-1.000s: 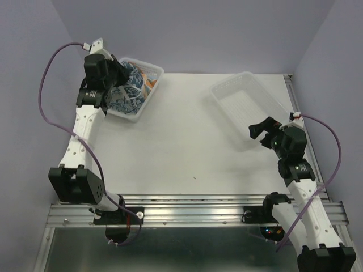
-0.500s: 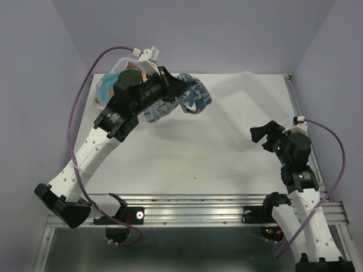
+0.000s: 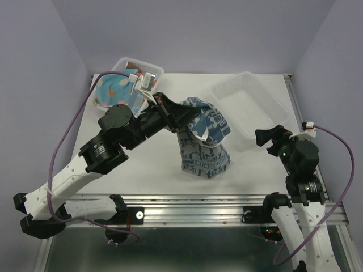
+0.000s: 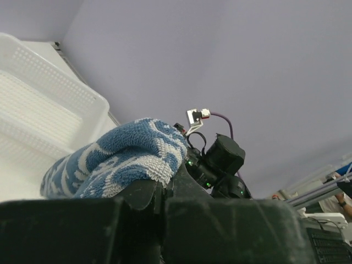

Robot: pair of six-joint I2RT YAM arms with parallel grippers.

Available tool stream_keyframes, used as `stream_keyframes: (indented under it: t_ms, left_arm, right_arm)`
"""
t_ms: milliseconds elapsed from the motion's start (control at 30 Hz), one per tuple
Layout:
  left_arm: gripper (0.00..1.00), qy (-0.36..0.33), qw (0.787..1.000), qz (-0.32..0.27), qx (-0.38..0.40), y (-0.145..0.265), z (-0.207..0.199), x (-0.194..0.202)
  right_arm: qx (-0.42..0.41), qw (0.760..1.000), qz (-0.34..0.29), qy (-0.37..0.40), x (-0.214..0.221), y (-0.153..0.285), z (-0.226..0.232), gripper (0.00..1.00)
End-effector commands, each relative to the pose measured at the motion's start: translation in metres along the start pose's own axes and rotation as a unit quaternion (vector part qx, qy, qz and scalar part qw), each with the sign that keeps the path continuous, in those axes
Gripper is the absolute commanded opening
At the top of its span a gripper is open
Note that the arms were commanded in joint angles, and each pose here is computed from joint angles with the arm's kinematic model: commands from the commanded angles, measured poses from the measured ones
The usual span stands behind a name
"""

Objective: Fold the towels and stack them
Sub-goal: Move the towel to the center of the board

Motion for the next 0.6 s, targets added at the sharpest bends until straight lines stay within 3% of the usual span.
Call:
stream_keyframes:
  t_ms: [0,133,333,567]
  left_arm:
    - [0.00,0.027,0.999,0.007,0.032,-0.006,-0.017,0.019]
    - [0.00,0.034,0.998,0.041,0.042,-0.010,-0.029,0.045]
    - [0.00,0.039,0.998,0.043,0.025,-0.019,-0.022,0.060]
    - [0.00,0.031,0.995,-0.008,-0.099,-0.033,0.047,0.053]
  right_arm:
    - [0.002,0.999,-0.034,-0.004,-0.020,0.013,0.009,1.00]
    - [0.003,0.999,-0.035,-0.006,-0.019,0.012,0.008,1.00]
    - [0.011,1.000,-0.022,-0.006,-0.012,0.002,0.003,1.00]
    - [0.022,1.000,-0.003,-0.011,-0.002,-0.012,-0.005,1.00]
Point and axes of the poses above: each gripper's point midway between its finger pads, its own y axis back along the fingers, its own z axis along the line the jaws close on, x = y × z, the point moved 4 cm from there along y, back along the fingers, and after that the axes turned 3 degrees about -y, right-handed, at the moved point
